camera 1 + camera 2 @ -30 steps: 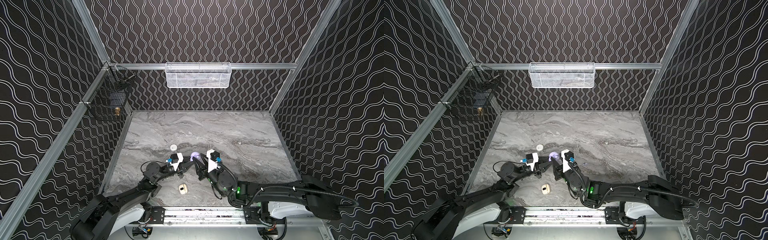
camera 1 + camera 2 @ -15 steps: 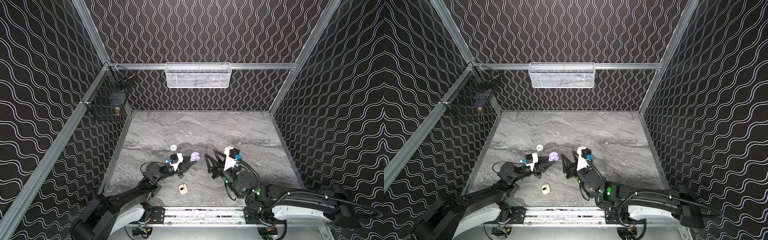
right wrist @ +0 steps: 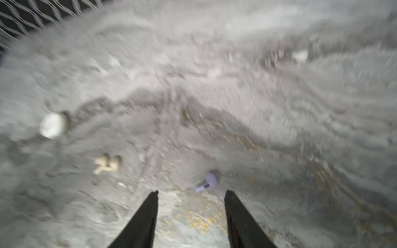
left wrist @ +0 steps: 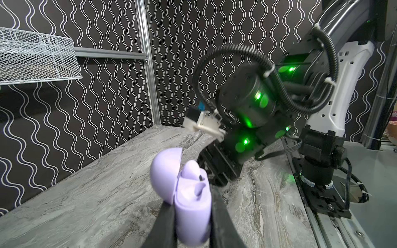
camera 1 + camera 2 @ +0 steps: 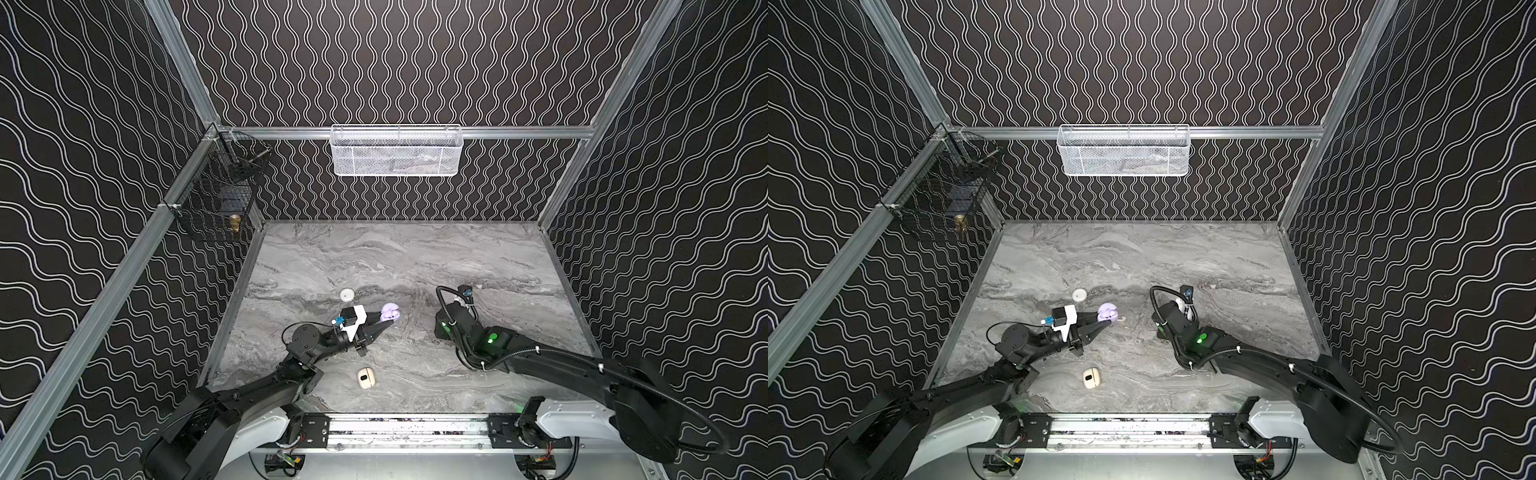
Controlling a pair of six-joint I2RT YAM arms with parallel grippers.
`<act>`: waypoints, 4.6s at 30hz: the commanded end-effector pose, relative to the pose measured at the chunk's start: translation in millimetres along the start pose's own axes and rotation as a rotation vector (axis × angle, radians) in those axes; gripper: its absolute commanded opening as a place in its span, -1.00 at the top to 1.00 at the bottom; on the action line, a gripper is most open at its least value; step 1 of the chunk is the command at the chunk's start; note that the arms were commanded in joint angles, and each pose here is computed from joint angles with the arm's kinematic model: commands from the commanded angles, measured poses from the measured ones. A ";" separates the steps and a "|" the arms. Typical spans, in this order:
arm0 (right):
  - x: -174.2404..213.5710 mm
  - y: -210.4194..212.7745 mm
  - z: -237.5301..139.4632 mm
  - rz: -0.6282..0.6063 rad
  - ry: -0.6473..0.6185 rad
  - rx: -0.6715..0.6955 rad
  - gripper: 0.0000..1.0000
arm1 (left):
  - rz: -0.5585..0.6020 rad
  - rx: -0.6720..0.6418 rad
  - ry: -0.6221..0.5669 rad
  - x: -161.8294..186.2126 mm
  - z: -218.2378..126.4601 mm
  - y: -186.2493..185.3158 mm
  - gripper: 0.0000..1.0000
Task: Insert the wireless bluetooth earbuds into the charging case
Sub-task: 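Release the earbud and move the right gripper over the other lavender earbud, then lower the right gripper and close it on the lavender earbud, then lift the lavender earbud and carry it to the case in the left gripper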
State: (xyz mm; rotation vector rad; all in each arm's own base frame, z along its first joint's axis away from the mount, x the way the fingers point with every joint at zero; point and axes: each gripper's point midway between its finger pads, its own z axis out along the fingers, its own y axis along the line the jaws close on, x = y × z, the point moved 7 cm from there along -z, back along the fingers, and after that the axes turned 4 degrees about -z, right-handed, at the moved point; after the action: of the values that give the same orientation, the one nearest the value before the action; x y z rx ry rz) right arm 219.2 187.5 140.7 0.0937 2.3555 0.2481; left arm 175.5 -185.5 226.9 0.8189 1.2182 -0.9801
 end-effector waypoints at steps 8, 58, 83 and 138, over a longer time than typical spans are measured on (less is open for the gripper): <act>24.9 -4.4 44.1 0.073 0.217 -0.046 -0.17 | 0.023 0.001 -0.013 -4.9 0.8 0.1 1.00; 34.5 14.1 74.8 -0.144 0.303 0.149 0.30 | 0.018 0.005 -0.005 -4.6 3.3 1.0 1.00; 39.8 14.8 67.7 -0.129 0.316 0.152 0.24 | 0.042 -0.213 0.008 -1.7 -13.8 13.6 1.00; 40.8 32.8 72.6 -0.210 0.321 0.151 0.67 | 0.039 -0.325 0.010 -3.6 -21.4 21.2 1.00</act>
State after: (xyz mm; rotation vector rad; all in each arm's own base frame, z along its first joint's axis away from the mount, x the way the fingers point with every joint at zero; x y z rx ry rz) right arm 251.9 244.4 75.7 -0.1135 2.6052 0.0238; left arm 187.7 -156.2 220.5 0.5725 1.3576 -0.7260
